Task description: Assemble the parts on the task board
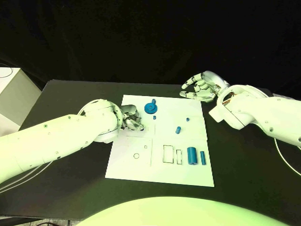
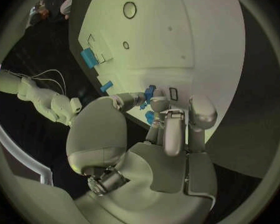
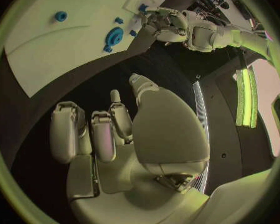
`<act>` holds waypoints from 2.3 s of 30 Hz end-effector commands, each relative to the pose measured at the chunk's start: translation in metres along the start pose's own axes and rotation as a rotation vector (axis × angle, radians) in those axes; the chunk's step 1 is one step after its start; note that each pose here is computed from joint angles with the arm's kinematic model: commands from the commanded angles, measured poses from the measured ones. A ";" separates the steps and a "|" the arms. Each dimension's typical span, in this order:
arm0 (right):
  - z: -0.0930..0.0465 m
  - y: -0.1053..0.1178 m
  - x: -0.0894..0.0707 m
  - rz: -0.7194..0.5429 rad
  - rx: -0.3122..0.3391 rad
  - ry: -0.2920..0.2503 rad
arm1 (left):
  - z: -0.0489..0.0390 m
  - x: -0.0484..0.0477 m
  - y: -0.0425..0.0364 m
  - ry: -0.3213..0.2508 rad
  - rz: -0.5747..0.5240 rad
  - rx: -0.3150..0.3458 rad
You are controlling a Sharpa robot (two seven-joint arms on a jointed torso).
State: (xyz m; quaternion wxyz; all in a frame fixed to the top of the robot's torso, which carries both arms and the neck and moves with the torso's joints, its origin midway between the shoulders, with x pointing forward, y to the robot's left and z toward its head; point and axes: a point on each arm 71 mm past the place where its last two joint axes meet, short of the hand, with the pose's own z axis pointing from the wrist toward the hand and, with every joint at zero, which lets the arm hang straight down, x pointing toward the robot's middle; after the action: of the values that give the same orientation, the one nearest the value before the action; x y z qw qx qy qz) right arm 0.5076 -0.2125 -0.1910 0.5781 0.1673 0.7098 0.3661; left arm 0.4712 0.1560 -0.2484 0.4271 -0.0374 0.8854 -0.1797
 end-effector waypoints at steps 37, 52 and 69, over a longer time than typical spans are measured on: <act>-0.002 -0.001 -0.001 -0.003 -0.007 0.004 | 0.0034 0.0060 0.0008 0.076 0.032 -0.024; -0.002 -0.001 -0.001 -0.004 -0.007 0.009 | 0.0079 0.0100 0.0003 0.138 0.015 -0.030; -0.002 -0.002 0.000 -0.004 -0.004 0.012 | 0.0077 0.0095 0.0023 0.162 -0.008 -0.030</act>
State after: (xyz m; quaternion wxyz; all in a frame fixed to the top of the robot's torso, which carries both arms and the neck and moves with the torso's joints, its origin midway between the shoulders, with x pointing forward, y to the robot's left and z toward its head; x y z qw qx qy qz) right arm 0.5068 -0.2152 -0.1920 0.5778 0.1688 0.7107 0.3641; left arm 0.4772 0.1545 -0.2531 0.3801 -0.0400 0.9073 -0.1752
